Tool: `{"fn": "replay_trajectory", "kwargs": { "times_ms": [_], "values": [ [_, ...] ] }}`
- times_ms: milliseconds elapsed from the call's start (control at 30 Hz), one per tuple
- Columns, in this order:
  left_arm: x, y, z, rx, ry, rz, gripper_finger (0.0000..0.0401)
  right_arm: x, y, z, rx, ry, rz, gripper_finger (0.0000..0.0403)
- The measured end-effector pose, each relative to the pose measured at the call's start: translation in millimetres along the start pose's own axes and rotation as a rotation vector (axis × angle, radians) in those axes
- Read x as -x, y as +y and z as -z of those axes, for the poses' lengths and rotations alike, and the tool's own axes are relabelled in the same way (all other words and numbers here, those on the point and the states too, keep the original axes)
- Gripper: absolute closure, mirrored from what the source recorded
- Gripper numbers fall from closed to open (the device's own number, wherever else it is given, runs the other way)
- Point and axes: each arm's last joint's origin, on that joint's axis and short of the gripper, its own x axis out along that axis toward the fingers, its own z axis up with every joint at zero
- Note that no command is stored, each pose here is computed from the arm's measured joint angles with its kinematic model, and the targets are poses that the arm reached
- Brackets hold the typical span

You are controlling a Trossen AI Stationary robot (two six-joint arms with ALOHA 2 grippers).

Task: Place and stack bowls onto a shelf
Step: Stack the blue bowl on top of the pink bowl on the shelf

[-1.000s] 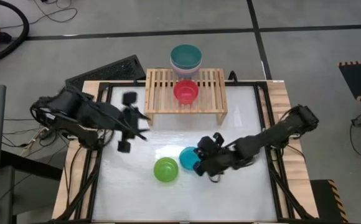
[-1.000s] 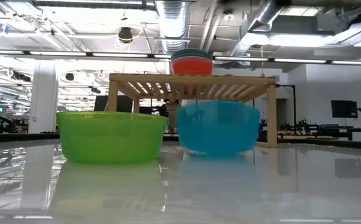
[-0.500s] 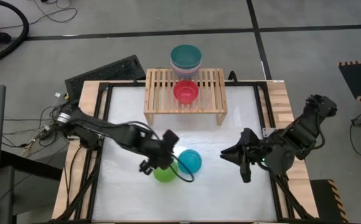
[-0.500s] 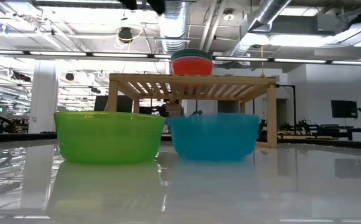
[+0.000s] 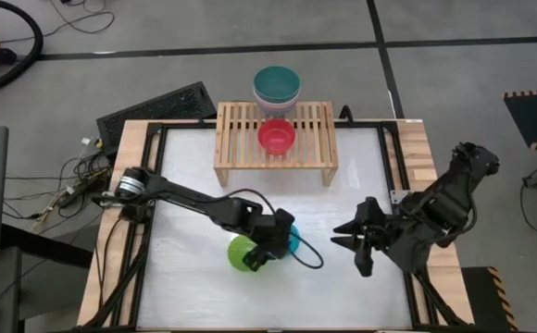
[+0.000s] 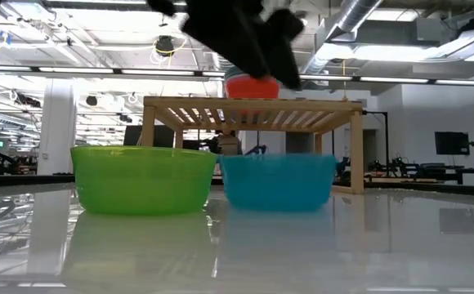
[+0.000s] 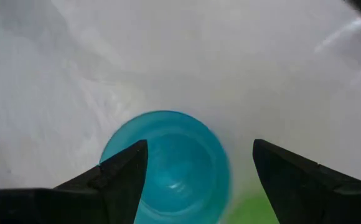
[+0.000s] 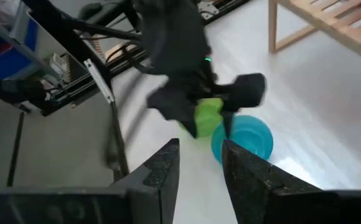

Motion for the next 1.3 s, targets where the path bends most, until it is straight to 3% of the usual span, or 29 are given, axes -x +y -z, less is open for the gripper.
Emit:
{"fn": "replay_trajectory", "kwargs": {
  "times_ms": [200, 367, 567, 800, 1033, 1300],
  "values": [
    [-42.2, -2.2, 7.0, 0.153, 0.072, -0.093, 0.0127, 7.0, 3.6, 6.1, -0.01, 0.018, -0.031, 0.0263],
    [-61.8, -15.8, 12.8, 0.291, 0.135, -0.064, 0.0127, 12.6, 5.5, 13.0, -0.03, 0.042, -0.042, 0.0264],
    [-70.4, -29.4, 11.5, 0.282, 0.162, -0.093, 0.0134, 13.9, 3.2, 16.1, -0.051, 0.051, -0.014, 0.0264],
    [-96.1, -30.8, 23.1, 0.298, 0.219, -0.104, 0.0228, 13.8, 3.5, 15.9, -0.055, 0.039, -0.012, 0.0264],
    [-91.6, -27.4, 23.4, 0.269, 0.233, -0.091, 0.0384, 14.9, 4.6, 16.8, -0.055, 0.041, -0.02, 0.0264],
    [-48.3, -12.5, -8.5, 0.187, 0.233, -0.101, 0.04, 26.6, 5.2, 19.4, -0.038, 0.049, -0.062, 0.0264]
  ]
}}
